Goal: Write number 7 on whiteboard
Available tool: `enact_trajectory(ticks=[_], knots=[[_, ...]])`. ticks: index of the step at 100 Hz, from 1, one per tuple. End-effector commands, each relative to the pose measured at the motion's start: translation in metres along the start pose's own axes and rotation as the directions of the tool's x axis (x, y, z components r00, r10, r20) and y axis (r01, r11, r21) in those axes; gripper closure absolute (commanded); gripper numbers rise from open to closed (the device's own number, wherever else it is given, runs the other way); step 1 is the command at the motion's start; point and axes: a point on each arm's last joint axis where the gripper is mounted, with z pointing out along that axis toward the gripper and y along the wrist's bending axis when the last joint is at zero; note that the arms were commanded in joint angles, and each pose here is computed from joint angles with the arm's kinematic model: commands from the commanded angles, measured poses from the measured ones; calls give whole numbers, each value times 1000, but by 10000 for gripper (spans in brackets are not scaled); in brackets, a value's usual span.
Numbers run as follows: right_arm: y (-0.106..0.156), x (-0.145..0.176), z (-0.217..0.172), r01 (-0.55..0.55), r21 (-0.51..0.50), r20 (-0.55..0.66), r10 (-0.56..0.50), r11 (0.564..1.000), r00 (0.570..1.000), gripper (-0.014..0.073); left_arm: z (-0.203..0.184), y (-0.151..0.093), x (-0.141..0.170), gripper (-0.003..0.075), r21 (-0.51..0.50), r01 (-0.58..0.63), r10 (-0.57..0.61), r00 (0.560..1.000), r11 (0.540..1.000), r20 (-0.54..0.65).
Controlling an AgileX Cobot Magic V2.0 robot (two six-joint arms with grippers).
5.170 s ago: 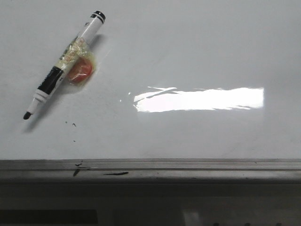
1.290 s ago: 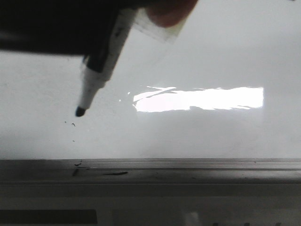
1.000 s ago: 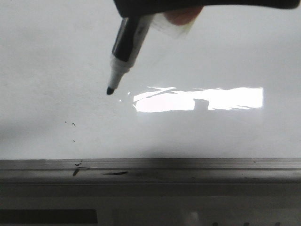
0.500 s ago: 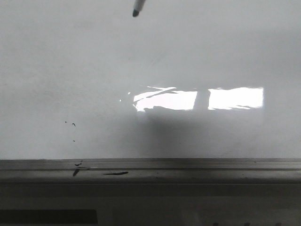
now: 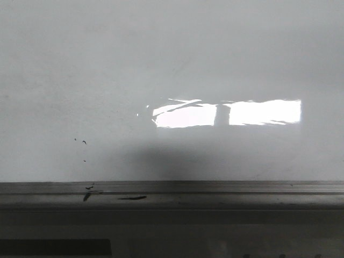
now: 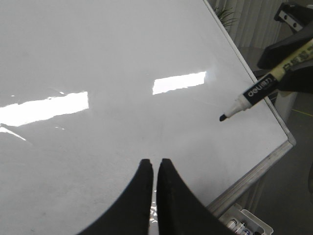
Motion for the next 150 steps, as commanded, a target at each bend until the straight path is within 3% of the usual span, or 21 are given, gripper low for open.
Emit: enact_trajectory(ticks=[1,22,42,51,68,90,99,111,136,150], knots=[[1,-17,-3,-10,-56,93,15,998,996,634,0,-2,-8,741,16,23,-23,1000,1000,18],[8,-25,-9,-13,-134,170,36,991,985,634,0,-2,-8,741,16,23,-23,1000,1000,18],[3,-30,-24,-2,-78,197,17,997,980,634,0,-2,-8,741,16,23,-23,1000,1000,18],[2,-27,-28,40,-51,163,-31,998,986,634,0,-2,-8,741,16,23,-23,1000,1000,18],[-7,-19,-33,-28,46,57,26,999,998,634,0,-2,-8,741,16,23,-23,1000,1000,18],[-13,-12,-35,18,116,-21,-16,993,1000,634,0,-2,-8,741,16,23,-23,1000,1000,18],[-13,-12,-33,-43,165,82,30,985,996,634,0,-2,-8,741,16,23,-23,1000,1000,18],[-4,-9,-30,-133,146,235,96,980,967,634,0,-2,-8,741,16,23,-23,1000,1000,18],[-1,13,-9,-71,159,178,42,985,983,634,0,-2,-8,741,16,23,-23,1000,1000,18],[-7,19,5,-82,186,212,42,979,976,634,0,-2,-8,741,16,23,-23,1000,1000,18]])
